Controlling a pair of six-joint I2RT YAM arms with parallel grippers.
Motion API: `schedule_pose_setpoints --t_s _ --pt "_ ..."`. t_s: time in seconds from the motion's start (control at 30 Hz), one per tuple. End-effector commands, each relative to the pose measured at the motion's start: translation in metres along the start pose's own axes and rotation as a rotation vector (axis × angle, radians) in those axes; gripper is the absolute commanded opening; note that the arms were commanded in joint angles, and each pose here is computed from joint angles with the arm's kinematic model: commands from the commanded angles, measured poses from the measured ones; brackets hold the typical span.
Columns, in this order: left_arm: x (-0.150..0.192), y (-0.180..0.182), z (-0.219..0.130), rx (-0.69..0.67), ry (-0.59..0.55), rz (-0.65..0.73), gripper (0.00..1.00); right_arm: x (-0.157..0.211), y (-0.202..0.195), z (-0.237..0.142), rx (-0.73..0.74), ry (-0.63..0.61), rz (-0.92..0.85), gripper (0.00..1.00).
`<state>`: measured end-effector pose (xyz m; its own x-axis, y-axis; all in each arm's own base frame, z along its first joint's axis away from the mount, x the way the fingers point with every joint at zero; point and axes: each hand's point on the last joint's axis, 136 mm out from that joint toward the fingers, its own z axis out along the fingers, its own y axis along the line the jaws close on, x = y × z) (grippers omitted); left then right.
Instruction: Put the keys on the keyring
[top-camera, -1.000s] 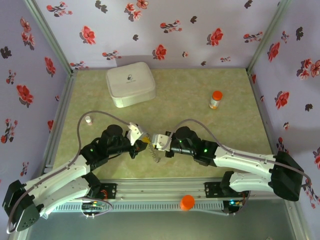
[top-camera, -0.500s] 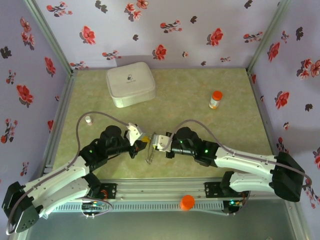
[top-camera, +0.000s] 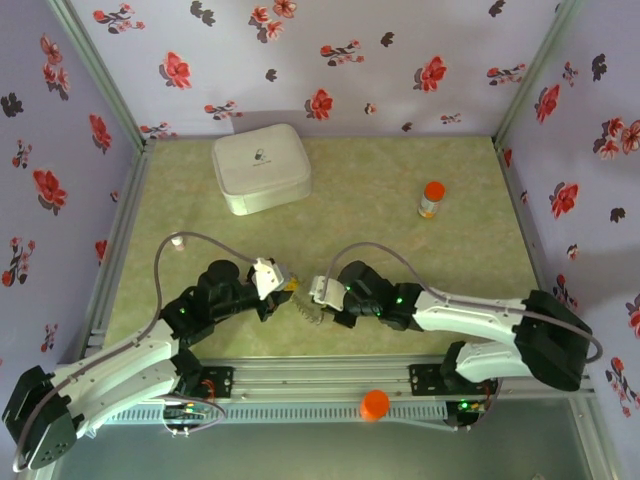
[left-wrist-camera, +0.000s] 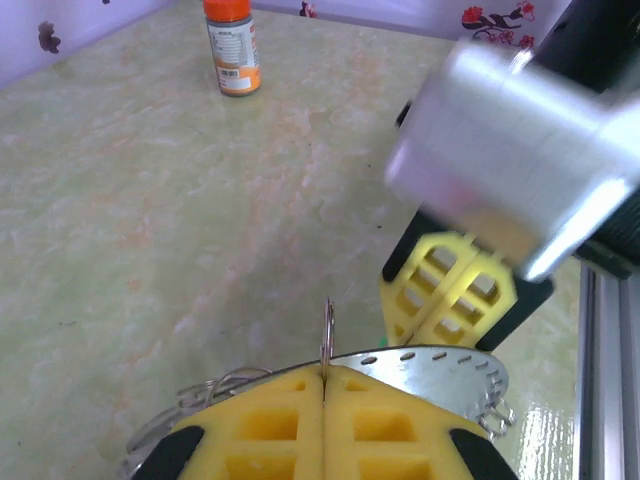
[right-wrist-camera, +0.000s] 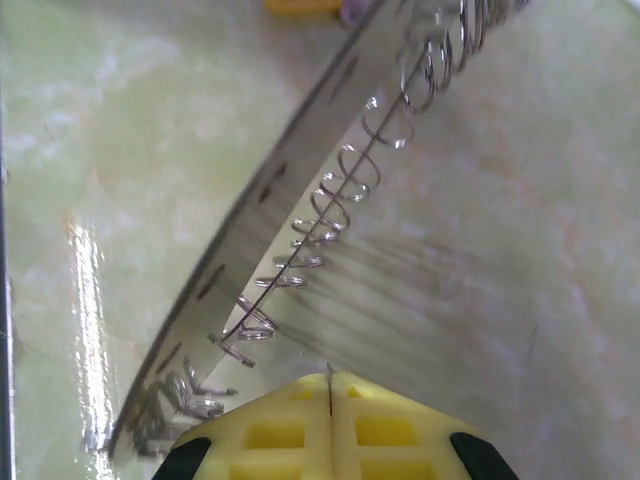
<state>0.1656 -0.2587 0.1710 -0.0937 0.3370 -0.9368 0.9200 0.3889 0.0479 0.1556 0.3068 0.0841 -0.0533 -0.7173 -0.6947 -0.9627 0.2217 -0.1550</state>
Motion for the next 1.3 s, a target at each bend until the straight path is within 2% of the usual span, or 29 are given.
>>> schedule_pose_setpoints --t_s 0.0,0.03,0.13,0.23,0.43,0.6,0.87,1.07,1.27 --pt "-0.024 0.002 -0.003 -0.02 -0.104 0.081 0.0 -0.001 -0.005 0.007 0.021 -0.011 0.049 0.0" --pt "-0.024 0.002 -0.003 -0.019 -0.105 0.08 0.0 -0.002 -0.006 0.008 0.02 -0.015 0.053 0.05" --pt "-0.024 0.001 -0.004 -0.015 -0.108 0.081 0.0 -0.006 -0.008 0.002 0.018 -0.055 0.068 0.28" --pt "-0.024 -0.001 -0.004 -0.008 -0.116 0.081 0.0 -0.016 -0.017 -0.014 0.031 -0.139 0.095 0.36" --pt "-0.023 -0.007 -0.003 0.032 -0.123 0.081 0.0 -0.06 -0.018 -0.055 -0.011 -0.362 0.064 0.35" --pt "-0.023 -0.014 -0.002 0.072 -0.137 0.088 0.0 -0.091 -0.012 -0.066 -0.082 -0.455 0.043 0.34" --pt "-0.022 -0.019 -0.002 0.096 -0.139 0.116 0.0 -0.101 -0.01 -0.066 -0.114 -0.464 0.033 0.33" --pt "-0.023 -0.021 -0.002 0.109 -0.146 0.122 0.0 -0.105 -0.007 -0.065 -0.142 -0.471 0.032 0.19" --pt "-0.024 -0.023 -0.003 0.116 -0.153 0.12 0.0 -0.107 -0.006 -0.061 -0.155 -0.467 0.032 0.16"
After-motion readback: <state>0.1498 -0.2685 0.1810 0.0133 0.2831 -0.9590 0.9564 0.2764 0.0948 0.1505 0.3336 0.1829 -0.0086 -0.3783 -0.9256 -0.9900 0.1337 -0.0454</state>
